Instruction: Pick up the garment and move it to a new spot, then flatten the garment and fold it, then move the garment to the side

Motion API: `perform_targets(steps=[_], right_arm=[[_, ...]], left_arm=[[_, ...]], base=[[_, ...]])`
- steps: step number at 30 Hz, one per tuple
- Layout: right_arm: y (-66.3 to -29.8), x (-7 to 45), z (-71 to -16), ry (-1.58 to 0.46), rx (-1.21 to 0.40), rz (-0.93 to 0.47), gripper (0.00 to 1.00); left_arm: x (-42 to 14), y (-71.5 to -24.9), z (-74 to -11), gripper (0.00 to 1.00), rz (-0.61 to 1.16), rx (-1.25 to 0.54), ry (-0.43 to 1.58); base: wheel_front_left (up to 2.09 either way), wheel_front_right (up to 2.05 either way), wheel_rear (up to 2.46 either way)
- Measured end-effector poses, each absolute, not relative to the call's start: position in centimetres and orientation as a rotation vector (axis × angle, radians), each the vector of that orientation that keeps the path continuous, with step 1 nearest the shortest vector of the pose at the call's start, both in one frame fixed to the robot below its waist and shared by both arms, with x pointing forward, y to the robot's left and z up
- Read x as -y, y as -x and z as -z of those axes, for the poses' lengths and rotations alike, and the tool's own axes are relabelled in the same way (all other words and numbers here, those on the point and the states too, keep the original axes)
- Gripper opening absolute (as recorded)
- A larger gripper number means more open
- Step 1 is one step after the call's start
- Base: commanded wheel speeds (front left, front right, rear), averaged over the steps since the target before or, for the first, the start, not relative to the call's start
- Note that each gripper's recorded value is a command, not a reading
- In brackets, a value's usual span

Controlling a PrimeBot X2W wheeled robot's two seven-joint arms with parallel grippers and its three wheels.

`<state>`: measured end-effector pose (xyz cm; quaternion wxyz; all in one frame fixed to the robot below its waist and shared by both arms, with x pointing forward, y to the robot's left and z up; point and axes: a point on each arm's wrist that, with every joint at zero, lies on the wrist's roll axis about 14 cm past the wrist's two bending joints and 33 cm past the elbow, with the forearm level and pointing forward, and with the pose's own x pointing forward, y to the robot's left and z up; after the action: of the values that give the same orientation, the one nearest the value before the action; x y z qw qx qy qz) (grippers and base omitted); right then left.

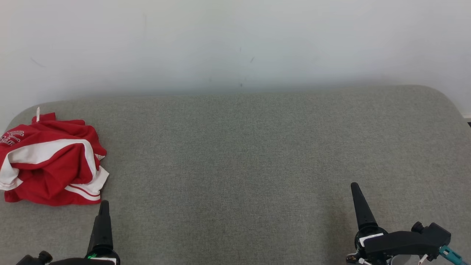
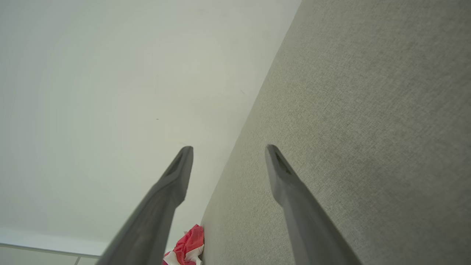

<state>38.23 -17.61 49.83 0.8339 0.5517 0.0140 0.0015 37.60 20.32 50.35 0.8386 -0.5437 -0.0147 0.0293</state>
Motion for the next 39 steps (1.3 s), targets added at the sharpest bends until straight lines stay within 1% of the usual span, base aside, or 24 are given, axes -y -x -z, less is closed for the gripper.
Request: perform_targets(steps=[20,21,22,39], right_arm=[[-38.4,16.5,-51.2,-0.819,0.014,-0.062,1.00],[-38.4,16.2,-51.4,-0.733,0.022,-0.076,1.00],[-38.4,15.5,-51.6,-0.599,0.029,-0.104,1.00],[-38.3,14.7,-52.0,-0.376,0.062,-0.142,1.00]], left_arm=[[-20.4,-37.2,-51.5,1.00,-0.043,0.067,0.706],[-20.1,-37.2,-51.7,1.00,-0.029,0.068,0.629],[-19.7,-37.3,-52.2,1.00,-0.007,0.082,0.529],[-19.2,-37.1,-52.3,1.00,0.009,0.093,0.333]], base=[[0.00,0.00,0.00],[0.00,0.00,0.00],[0.00,0.00,0.00],[0.00,0.00,0.00]])
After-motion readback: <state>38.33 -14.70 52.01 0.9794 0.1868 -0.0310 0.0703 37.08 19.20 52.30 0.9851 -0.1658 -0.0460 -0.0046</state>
